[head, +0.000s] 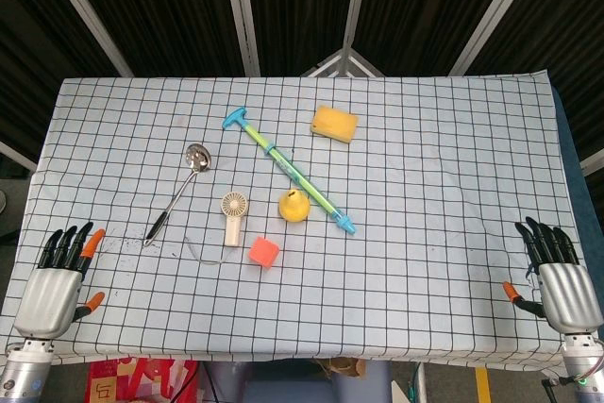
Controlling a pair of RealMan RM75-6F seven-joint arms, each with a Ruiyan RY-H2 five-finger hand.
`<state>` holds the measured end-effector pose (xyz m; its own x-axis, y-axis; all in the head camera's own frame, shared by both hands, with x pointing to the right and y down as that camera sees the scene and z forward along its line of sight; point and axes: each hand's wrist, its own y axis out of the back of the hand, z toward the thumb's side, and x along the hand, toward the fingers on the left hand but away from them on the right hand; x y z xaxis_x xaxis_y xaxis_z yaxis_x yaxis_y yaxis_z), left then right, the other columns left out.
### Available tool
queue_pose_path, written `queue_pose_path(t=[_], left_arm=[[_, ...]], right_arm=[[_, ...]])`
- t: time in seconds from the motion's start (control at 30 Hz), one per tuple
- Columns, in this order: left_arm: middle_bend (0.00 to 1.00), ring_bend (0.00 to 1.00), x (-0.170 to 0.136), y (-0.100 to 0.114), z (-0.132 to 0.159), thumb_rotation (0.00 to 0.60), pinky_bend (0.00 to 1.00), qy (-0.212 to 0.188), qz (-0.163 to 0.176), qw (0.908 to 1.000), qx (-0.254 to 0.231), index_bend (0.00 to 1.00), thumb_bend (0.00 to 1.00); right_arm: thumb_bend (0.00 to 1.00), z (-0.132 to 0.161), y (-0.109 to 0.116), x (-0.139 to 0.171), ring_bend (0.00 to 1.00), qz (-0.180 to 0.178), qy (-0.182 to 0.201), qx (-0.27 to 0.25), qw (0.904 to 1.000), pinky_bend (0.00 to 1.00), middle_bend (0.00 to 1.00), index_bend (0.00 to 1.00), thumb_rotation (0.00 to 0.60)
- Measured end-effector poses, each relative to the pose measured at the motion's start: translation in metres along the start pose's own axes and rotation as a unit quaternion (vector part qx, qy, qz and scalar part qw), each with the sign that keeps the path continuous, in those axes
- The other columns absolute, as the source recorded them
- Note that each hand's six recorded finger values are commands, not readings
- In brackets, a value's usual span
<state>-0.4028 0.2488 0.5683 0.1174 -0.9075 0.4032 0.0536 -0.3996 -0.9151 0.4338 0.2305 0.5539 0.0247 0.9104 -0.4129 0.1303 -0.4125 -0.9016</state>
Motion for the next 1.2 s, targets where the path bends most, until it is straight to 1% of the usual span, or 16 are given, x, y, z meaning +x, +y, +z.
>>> queue_pose_path(t=[0.3,0.37,0.4,0.43,0.47,0.5,0.53,0.57,0.6,0.63,0.67,0.77,0.87,0.93,1.07,1.2], left_arm=[[0.00,0.00,0.000,0.000,0.001,0.600,0.00,-0.001,0.000,1.0000,0.001,0.00,0.21],[0.03,0.00,0.000,0.000,0.001,0.600,0.04,-0.001,-0.001,1.0000,0.001,0.00,0.21],[0.05,0.01,0.000,0.000,0.002,0.600,0.08,-0.002,-0.002,1.0000,0.001,0.00,0.21],[0.11,0.04,0.000,0.000,0.002,0.600,0.15,-0.002,-0.003,1.0000,0.000,0.00,0.21],[0.20,0.10,0.001,-0.001,0.003,0.600,0.25,-0.003,-0.004,1.0000,0.000,0.00,0.22],[0.27,0.16,0.002,0.000,0.004,0.600,0.32,-0.004,-0.004,1.0000,0.000,0.00,0.22],[0.37,0.26,0.004,0.000,0.005,0.600,0.41,-0.005,-0.004,1.0000,0.001,0.00,0.24],[0.48,0.35,0.006,0.000,0.007,0.600,0.48,-0.007,-0.004,1.0000,0.001,0.00,0.27],[0.54,0.41,0.009,0.000,0.009,0.600,0.52,-0.009,-0.004,0.9999,0.002,0.00,0.30],[0.61,0.48,0.011,0.000,0.012,0.600,0.57,-0.011,-0.005,0.9999,0.002,0.00,0.36],[0.66,0.52,0.013,0.000,0.014,0.600,0.61,-0.014,-0.007,0.9999,0.002,0.00,0.41],[0.74,0.60,0.023,-0.003,0.024,0.600,0.67,-0.022,-0.015,0.9996,-0.001,0.00,0.53],[0.80,0.65,0.037,-0.007,0.037,0.600,0.70,-0.031,-0.029,0.9991,-0.003,0.00,0.62],[0.83,0.67,0.048,-0.009,0.049,0.600,0.71,-0.040,-0.039,0.9984,0.000,0.00,0.66],[0.85,0.70,0.069,-0.015,0.077,0.600,0.73,-0.061,-0.056,0.9965,0.008,0.00,0.70],[0.85,0.70,0.088,-0.024,0.109,0.600,0.73,-0.083,-0.076,0.9935,0.020,0.00,0.70]], right_arm=[[0.28,-0.001,0.000,0.001,0.00,-0.001,0.001,-0.001,1.0000,0.00,0.00,0.07,0.600],[0.28,0.000,0.000,0.001,0.00,-0.001,0.002,0.000,1.0000,0.00,0.00,0.07,0.600],[0.28,0.000,0.000,0.001,0.00,-0.001,0.002,0.000,1.0000,0.00,0.00,0.07,0.600],[0.28,0.000,0.000,0.001,0.00,-0.001,0.002,0.000,1.0000,0.00,0.00,0.07,0.600],[0.28,0.000,0.000,0.001,0.00,-0.001,0.001,0.001,1.0000,0.00,0.00,0.07,0.600],[0.28,0.000,0.000,0.001,0.00,-0.001,0.001,0.002,1.0000,0.00,0.00,0.07,0.600],[0.28,-0.001,0.000,0.001,0.00,-0.001,0.000,0.002,1.0000,0.00,0.00,0.07,0.600],[0.28,0.000,0.000,0.001,0.00,-0.001,0.000,0.002,1.0000,0.00,0.00,0.07,0.600],[0.28,0.000,0.000,0.001,0.00,-0.001,0.000,0.002,1.0000,0.00,0.00,0.07,0.600],[0.28,0.000,0.000,0.001,0.00,-0.001,0.000,0.002,1.0000,0.00,0.00,0.07,0.600],[0.28,0.000,0.000,0.000,0.00,-0.001,0.000,0.002,1.0000,0.00,0.00,0.07,0.600],[0.28,0.000,0.000,0.000,0.00,0.000,0.001,0.001,1.0000,0.00,0.00,0.07,0.600],[0.28,0.000,0.000,0.000,0.00,0.000,0.001,-0.001,1.0000,0.00,0.00,0.07,0.600],[0.28,0.000,0.000,0.000,0.00,0.001,0.002,-0.001,1.0000,0.00,0.00,0.07,0.600],[0.28,-0.001,0.000,-0.001,0.00,0.003,0.002,-0.002,1.0000,0.00,0.00,0.07,0.600],[0.28,-0.001,0.000,-0.002,0.00,0.004,0.001,-0.003,1.0000,0.00,0.00,0.07,0.600]])
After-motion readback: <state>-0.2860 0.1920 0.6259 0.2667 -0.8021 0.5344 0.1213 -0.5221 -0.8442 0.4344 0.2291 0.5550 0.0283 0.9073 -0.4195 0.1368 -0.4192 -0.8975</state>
